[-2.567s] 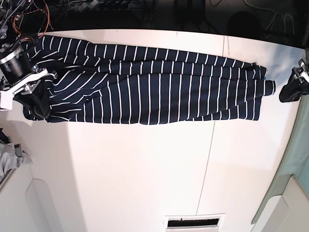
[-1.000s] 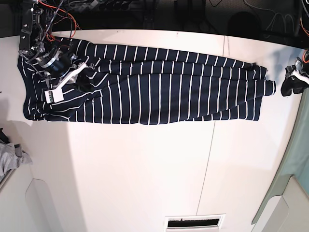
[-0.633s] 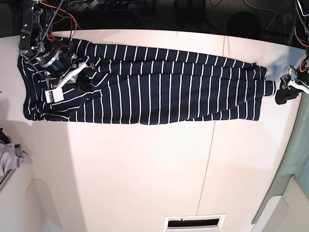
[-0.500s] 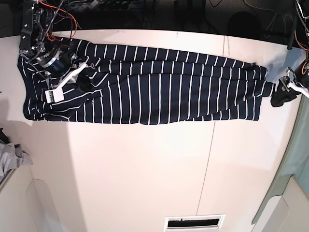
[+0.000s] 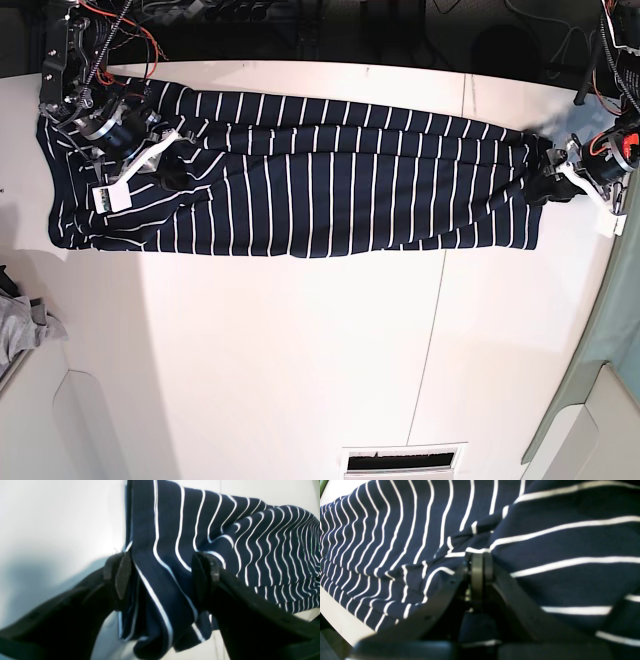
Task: Layout the t-shirt on the table in an organized manner, then fold the t-shirt properly
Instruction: 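Regrasp the shirt's narrow ends with both grippers and straighten the strip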
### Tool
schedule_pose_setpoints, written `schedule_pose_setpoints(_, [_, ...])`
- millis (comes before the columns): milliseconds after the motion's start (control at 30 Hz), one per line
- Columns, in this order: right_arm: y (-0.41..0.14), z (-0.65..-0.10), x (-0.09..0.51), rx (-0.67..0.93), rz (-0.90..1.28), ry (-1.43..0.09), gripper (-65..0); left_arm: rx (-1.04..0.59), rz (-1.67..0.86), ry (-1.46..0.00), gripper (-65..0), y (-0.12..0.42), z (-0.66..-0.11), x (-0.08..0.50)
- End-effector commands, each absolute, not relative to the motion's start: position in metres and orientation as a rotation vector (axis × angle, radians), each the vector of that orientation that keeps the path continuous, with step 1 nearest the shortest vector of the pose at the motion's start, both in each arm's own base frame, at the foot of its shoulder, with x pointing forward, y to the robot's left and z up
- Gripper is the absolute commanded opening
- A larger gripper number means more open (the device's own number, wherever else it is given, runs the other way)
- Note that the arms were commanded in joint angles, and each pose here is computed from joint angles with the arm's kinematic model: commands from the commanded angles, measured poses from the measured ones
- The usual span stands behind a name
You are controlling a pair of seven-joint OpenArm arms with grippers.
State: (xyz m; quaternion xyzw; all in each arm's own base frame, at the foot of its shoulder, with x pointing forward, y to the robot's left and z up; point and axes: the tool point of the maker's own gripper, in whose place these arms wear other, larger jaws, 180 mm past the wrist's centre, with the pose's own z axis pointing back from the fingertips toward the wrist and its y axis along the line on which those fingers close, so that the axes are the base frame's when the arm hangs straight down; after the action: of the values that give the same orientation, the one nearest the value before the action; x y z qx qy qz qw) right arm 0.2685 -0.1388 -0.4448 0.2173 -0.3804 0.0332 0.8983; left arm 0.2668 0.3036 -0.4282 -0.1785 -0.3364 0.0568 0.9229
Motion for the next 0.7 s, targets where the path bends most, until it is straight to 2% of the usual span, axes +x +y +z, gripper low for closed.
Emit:
schedule_pose_setpoints(0, [-0.141, -0.432, 0.279, 0.456, 0.074, -0.84, -65.0, -0.346, 0.092, -0.722, -24.4, 0.31, -0.417, 0.275])
schedule_pose_setpoints(133, [-0.141, -0.432, 0.279, 0.457, 0.074, -0.84, -65.0, -0.306, 0.058, -0.683, -24.4, 0.308, -0.428, 0.272])
schedule_pose_setpoints(300, [-0.141, -0.433, 0.278, 0.458, 0.072, -0.839, -65.0, -0.267, 0.061, -0.712, -24.4, 0.311, -0.429, 0.277])
schedule_pose_setpoints(667, [-0.141, -0.433, 0.278, 0.459, 0.071, -0.838, -65.0, -0.321, 0.054, -0.685, -24.7, 0.278, -0.446, 0.273])
